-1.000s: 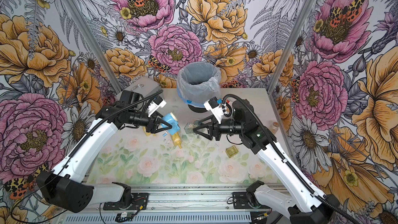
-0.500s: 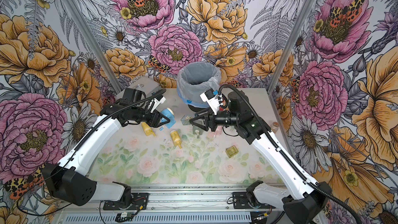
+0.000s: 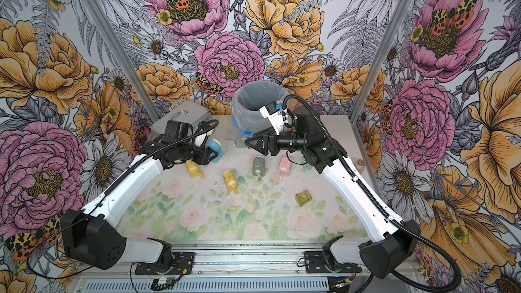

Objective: Take out the pencil sharpener tray and clean the shavings
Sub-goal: Pour the shavings into the trash bin.

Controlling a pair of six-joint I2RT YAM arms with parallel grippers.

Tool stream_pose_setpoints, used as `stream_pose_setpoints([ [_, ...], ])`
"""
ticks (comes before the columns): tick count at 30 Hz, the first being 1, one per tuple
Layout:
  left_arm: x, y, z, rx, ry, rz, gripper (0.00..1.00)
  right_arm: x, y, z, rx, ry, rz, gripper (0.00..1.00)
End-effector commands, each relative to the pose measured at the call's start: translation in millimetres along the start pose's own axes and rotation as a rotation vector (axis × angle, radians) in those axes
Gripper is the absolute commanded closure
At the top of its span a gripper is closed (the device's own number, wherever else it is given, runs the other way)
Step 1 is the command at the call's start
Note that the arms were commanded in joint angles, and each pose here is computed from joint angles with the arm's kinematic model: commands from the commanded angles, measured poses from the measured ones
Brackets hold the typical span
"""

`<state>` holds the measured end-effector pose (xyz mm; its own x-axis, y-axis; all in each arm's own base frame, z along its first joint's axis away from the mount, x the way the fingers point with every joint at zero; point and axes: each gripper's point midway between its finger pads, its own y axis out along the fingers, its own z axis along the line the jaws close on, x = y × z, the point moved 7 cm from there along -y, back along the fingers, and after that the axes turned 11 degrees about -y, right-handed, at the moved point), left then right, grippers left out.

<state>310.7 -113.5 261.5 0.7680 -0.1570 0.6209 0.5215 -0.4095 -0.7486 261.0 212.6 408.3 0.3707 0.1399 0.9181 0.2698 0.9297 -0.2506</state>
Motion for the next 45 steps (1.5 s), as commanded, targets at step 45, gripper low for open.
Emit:
stream_pose_setpoints([
  [45, -15.9, 95.0, 45.4, 0.278, -0.142, 0.101, 1.0, 84.2, 29.2, -149.5, -0.196, 0.545, -0.182, 0.76],
])
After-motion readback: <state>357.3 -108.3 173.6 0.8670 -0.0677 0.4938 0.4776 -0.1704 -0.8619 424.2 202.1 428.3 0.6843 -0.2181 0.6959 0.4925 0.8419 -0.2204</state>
